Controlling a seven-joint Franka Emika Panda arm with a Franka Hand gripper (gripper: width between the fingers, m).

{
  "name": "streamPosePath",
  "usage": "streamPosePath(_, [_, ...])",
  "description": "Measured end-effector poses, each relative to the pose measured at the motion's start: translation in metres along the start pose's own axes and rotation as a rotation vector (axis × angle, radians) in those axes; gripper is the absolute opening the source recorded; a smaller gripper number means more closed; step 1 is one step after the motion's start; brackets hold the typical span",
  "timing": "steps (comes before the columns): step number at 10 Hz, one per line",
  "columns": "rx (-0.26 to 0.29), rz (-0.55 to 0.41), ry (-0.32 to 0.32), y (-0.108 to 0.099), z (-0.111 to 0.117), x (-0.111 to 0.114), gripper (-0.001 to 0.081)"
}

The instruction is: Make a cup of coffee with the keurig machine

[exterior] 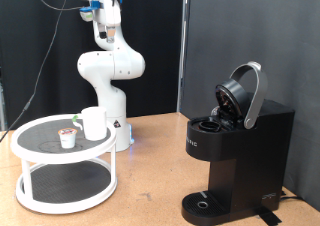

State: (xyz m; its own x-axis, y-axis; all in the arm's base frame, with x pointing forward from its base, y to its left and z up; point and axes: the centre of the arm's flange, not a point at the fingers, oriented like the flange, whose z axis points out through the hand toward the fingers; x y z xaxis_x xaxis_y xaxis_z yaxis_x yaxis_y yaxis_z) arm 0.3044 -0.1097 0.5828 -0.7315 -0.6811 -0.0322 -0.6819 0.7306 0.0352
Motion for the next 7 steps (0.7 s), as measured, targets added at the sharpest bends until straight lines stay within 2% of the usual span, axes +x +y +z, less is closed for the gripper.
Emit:
streamPosePath(2, [0.005, 0.009, 0.011, -0.008, 0.001, 0.014, 0.0734])
streamPosePath(7, [0.009, 0.057, 0.028, -0.043, 0.010, 0.073, 0.0734])
